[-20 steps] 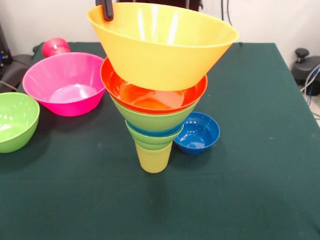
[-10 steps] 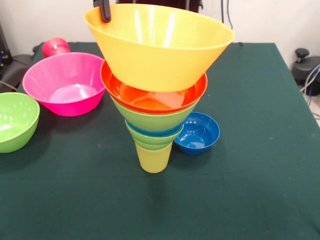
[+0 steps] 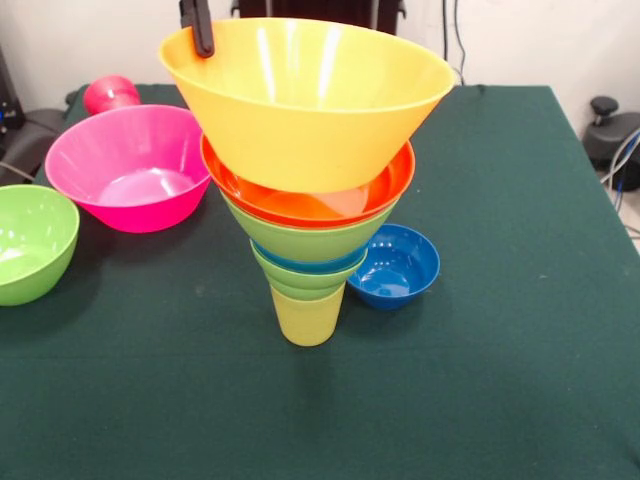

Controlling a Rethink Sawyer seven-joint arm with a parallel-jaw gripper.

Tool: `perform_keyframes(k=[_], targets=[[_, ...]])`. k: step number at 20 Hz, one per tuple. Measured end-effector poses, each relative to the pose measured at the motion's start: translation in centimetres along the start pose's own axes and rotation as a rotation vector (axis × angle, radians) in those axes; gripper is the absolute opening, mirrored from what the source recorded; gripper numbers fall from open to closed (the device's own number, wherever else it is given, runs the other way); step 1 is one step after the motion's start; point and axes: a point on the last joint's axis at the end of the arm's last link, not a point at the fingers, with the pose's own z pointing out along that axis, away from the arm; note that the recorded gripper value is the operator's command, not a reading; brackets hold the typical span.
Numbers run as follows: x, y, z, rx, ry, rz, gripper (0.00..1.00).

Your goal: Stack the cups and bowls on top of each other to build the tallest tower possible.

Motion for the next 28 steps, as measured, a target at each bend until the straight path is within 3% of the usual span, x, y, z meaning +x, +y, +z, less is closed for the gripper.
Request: perform_keyframes(k=[18, 28], targets=[[-0.2, 0.5, 1.2, -0.017, 0.007, 0.011, 0.0], [0.4, 0.7, 1.5, 0.018, 0.033, 0.002, 0.0]])
